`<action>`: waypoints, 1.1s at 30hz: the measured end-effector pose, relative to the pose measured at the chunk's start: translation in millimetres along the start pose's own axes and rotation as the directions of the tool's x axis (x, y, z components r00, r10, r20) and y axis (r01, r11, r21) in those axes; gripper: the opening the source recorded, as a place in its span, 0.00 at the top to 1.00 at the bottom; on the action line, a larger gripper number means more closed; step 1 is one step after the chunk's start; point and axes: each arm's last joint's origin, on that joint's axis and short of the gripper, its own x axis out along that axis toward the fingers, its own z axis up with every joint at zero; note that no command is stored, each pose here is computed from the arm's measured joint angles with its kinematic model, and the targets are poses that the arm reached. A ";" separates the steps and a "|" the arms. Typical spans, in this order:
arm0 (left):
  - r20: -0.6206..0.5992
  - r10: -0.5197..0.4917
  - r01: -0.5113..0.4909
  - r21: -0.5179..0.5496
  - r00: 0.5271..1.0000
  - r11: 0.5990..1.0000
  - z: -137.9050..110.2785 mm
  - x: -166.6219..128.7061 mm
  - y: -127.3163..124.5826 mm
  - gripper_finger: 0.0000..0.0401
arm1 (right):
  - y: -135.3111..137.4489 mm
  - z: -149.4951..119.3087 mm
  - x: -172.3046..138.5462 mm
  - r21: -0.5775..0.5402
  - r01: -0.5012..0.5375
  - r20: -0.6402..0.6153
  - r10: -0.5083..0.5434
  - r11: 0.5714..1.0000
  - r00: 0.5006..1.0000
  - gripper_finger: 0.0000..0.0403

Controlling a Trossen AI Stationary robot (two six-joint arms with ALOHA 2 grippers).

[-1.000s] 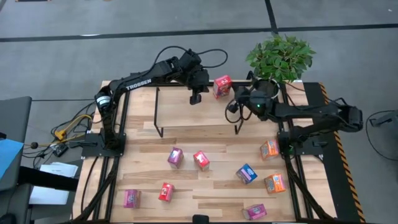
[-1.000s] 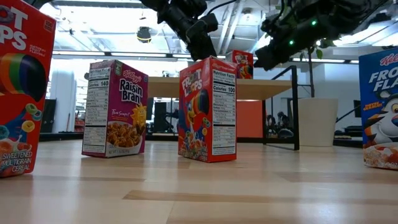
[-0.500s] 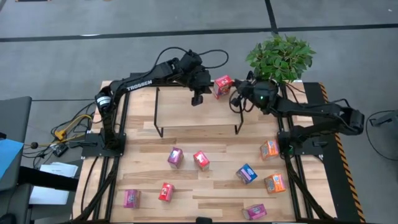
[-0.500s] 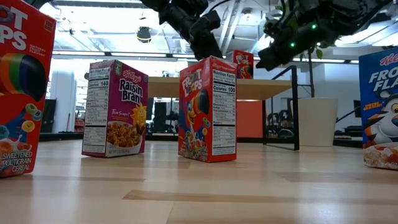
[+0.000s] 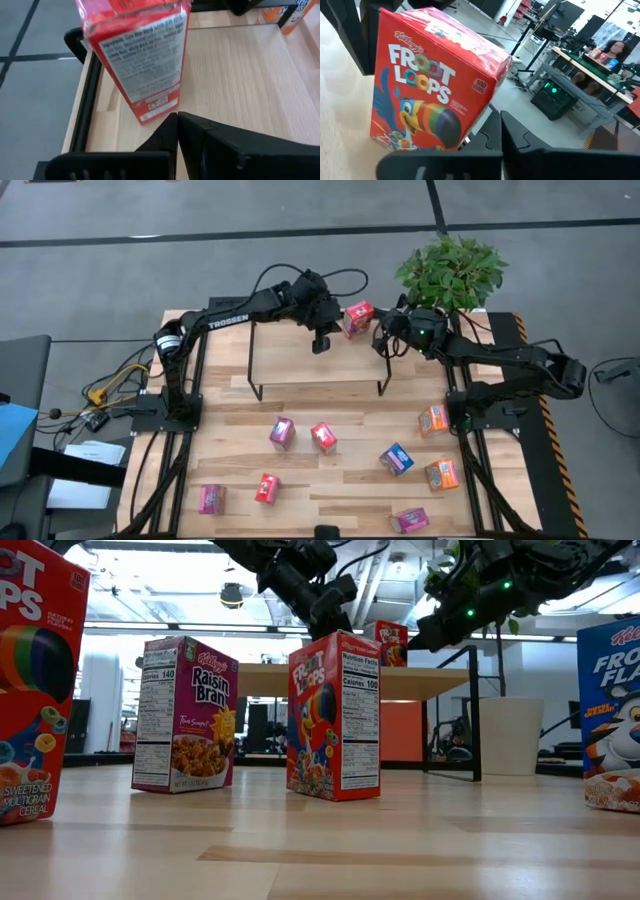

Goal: Stack cereal on shelf
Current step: Put the top left red cereal box on the shelf

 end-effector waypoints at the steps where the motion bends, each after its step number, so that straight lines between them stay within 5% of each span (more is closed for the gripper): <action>1: 0.016 0.011 -0.011 0.004 1.000 1.000 1.7 0.0 0.8 1.00 | 0.0 0.1 0.0 0.000 0.000 0.000 0.000 1.000 1.000 0.97; 9: 0.097 0.056 -0.059 0.020 0.994 0.998 10.0 -0.7 4.2 1.00 | 6.8 -1.4 -2.0 0.005 -0.029 -0.028 0.029 1.000 0.999 0.95; 33: -0.011 0.145 -0.145 0.009 0.989 0.989 1.7 -1.1 7.0 1.00 | 24.1 9.6 -19.5 -0.042 -0.042 -0.018 0.041 0.998 0.999 0.93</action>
